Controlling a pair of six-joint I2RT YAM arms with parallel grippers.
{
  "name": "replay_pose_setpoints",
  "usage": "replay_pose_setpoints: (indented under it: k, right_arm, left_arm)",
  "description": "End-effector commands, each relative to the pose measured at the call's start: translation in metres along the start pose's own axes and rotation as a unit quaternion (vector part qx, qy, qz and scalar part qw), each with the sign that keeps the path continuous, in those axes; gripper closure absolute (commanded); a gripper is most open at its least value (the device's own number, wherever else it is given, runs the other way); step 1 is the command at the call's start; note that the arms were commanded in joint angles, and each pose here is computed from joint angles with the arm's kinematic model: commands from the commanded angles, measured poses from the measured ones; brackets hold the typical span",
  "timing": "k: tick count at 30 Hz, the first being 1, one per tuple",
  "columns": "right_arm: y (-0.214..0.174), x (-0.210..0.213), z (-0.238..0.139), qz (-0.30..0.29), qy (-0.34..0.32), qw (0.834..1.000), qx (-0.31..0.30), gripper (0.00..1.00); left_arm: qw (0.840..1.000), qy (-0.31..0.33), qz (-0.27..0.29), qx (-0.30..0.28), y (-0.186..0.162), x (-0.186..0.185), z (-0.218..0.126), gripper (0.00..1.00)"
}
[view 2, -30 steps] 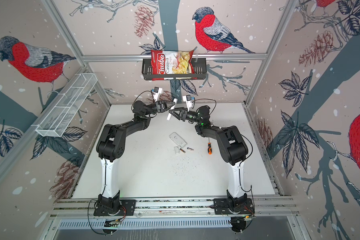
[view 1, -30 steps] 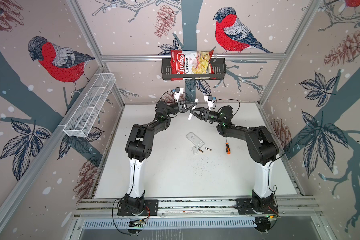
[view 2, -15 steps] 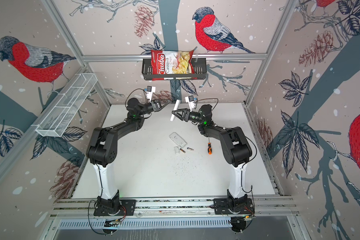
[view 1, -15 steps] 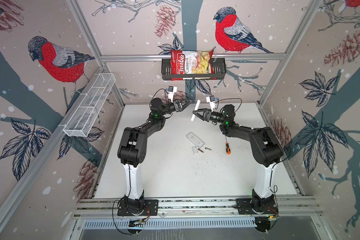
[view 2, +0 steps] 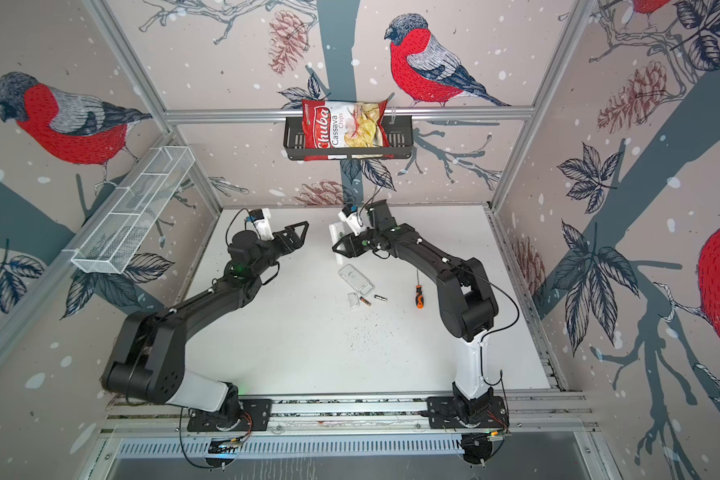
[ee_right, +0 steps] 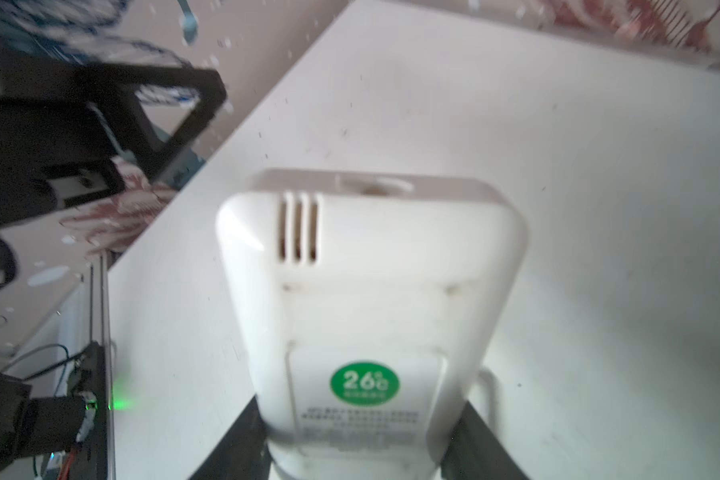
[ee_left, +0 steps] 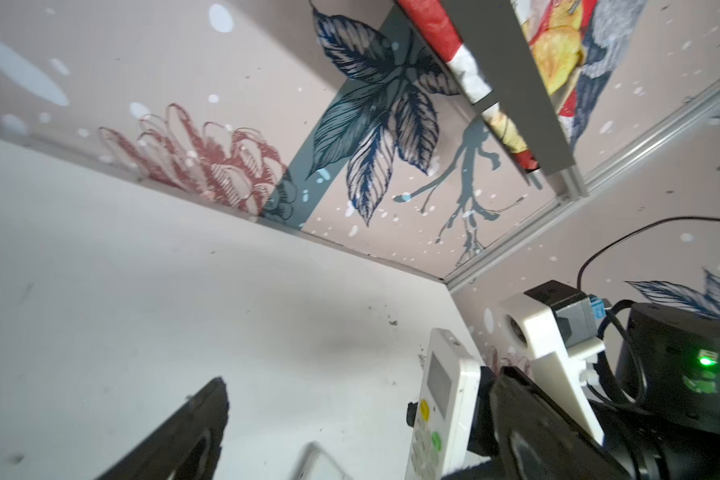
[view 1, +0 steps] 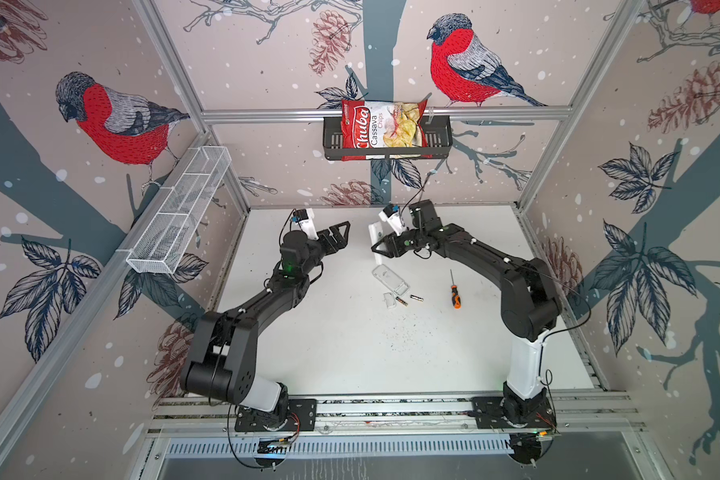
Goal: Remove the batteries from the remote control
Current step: 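Lower the remote face-down onto the table with the right gripper and release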
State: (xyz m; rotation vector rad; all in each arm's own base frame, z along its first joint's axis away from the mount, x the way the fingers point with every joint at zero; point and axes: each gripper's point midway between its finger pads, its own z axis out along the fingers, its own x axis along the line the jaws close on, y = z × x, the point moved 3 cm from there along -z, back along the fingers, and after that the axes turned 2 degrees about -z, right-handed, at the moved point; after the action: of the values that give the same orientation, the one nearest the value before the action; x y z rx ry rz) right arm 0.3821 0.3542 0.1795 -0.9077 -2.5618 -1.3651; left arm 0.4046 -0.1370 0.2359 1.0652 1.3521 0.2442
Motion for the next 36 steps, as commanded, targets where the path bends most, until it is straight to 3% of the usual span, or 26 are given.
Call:
replay_pose_setpoints:
  k: [1,5,11,19,24,26,36]
  right_arm:
    - [-0.046,0.012,0.019,-0.033,-0.042,0.991,0.126,0.7]
    - [-0.073,0.033,0.05,-0.057,-0.053,0.979,0.186,0.71]
    - [-0.102,0.051,0.085,-0.081,-0.059,0.966,0.239,0.7]
    - [-0.13,0.06,0.112,-0.119,-0.074,0.946,0.291,0.55]
    - [-0.136,0.059,0.111,-0.136,-0.093,0.94,0.297,0.3]
    - [-0.137,0.057,0.107,-0.142,-0.106,0.938,0.297,0.25]
    - [-0.146,0.024,0.072,-0.12,-0.169,0.935,0.288,0.24]
  left_arm:
    - [0.995,0.099,0.026,-0.003,-0.017,0.028,-0.019,0.03]
    - [0.99,0.14,0.016,0.006,-0.034,0.042,-0.046,0.02]
    - [0.986,0.158,-0.01,-0.051,-0.042,0.052,-0.098,0.03]
    - [0.981,0.19,0.033,-0.035,-0.054,0.061,-0.127,0.03]
    - [0.981,0.188,0.033,-0.032,-0.06,0.063,-0.132,0.03]
    - [0.981,0.186,0.034,-0.033,-0.06,0.063,-0.134,0.03]
    - [0.983,0.179,0.052,-0.002,-0.065,0.06,-0.127,0.03]
